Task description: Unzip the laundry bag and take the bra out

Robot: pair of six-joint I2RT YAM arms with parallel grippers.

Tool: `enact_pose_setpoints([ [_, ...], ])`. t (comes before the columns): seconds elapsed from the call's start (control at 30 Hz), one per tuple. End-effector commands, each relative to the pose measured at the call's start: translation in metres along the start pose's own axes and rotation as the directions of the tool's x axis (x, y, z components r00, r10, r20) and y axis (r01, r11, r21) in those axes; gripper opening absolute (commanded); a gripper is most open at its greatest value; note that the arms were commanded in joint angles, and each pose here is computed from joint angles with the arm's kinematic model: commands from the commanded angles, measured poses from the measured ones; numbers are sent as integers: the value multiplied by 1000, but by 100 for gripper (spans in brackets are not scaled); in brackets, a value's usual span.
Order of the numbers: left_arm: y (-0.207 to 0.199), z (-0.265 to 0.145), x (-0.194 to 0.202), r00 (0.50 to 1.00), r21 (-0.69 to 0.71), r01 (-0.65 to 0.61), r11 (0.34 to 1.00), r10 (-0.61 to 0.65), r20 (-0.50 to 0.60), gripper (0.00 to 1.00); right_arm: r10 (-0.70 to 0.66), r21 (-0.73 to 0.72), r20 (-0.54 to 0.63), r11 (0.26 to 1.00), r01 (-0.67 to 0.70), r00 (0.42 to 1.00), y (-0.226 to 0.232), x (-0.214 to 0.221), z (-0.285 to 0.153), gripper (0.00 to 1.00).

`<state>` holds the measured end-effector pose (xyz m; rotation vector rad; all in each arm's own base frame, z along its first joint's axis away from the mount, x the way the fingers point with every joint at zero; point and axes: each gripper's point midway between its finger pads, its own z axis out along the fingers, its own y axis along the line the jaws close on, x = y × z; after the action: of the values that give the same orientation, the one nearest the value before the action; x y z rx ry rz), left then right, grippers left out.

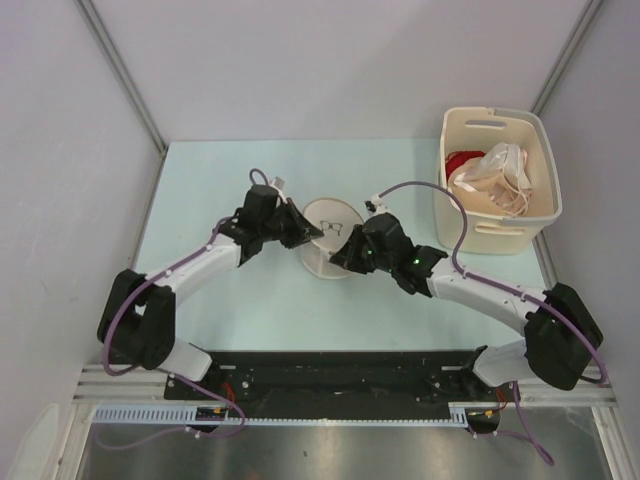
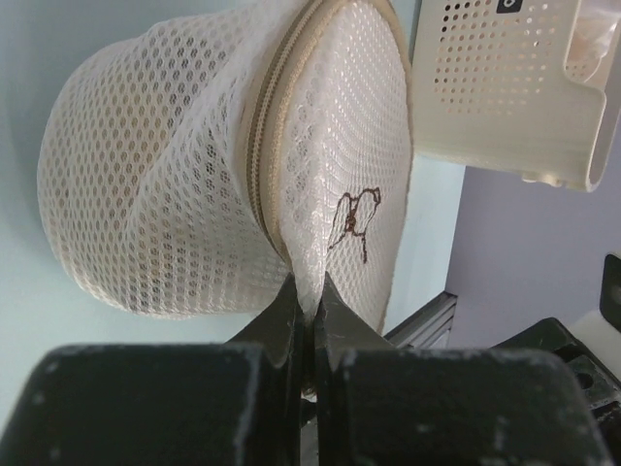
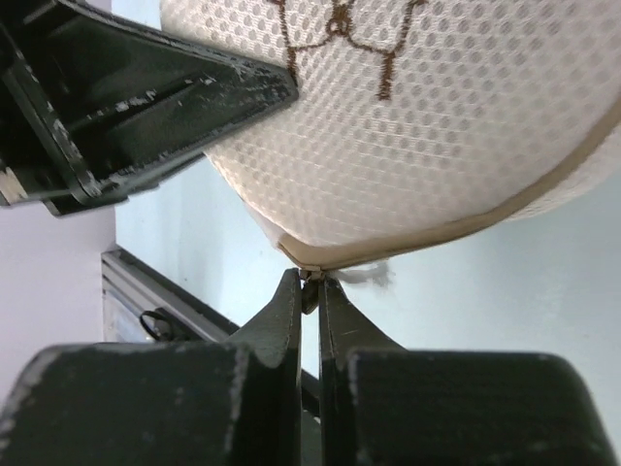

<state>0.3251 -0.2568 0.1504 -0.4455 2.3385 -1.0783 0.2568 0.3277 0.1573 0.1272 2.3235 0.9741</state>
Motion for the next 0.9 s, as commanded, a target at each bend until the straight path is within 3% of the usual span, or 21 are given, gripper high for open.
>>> enact_pose_setpoints([
  [0.0, -9, 1, -27, 987, -6, -158, 987, 158, 6, 1, -98, 18, -19, 995, 98, 995, -19, -1, -18, 0],
  [0.3, -12, 23, -34, 956, 0, -273, 962, 272, -109, 0, -174, 35, -117, 983, 180, 978, -46, 13, -11, 0],
  [0.47, -17, 42, -39, 936, 34, -320, 947, 322, -146, 0, -155, 27, -91, 987, 158, 984, -47, 6, -11, 0],
  [0.57, -25, 59, -44, 959, 66, -252, 965, 258, -118, 1, -94, 30, 0, 995, 94, 996, -42, -10, -12, 0],
  [0.6, -32, 61, -45, 961, 90, -245, 965, 254, -112, 8, -76, 20, 19, 997, 75, 997, -38, -14, -11, 0],
  [0.67, -40, 65, -46, 954, 88, -263, 961, 272, -122, 32, -18, 9, 54, 1000, 17, 998, -33, -21, -7, 0],
  [0.7, -33, 62, -42, 952, 48, -261, 964, 265, -154, 58, -2, 8, 66, 1000, 2, 998, -32, -24, -6, 0],
  [0.77, -31, 52, -48, 947, 6, -295, 956, 293, -134, 78, 40, 24, 63, 999, -42, 997, -36, -23, -1, 0],
  [0.8, -26, 43, -47, 948, -28, -294, 955, 287, -140, 97, 50, 23, 63, 998, -52, 997, -36, -23, 0, 0],
  [0.87, -26, 22, -52, 953, -64, -295, 953, 288, -100, 100, 62, 29, 49, 998, -63, 997, -39, -20, 4, 0],
])
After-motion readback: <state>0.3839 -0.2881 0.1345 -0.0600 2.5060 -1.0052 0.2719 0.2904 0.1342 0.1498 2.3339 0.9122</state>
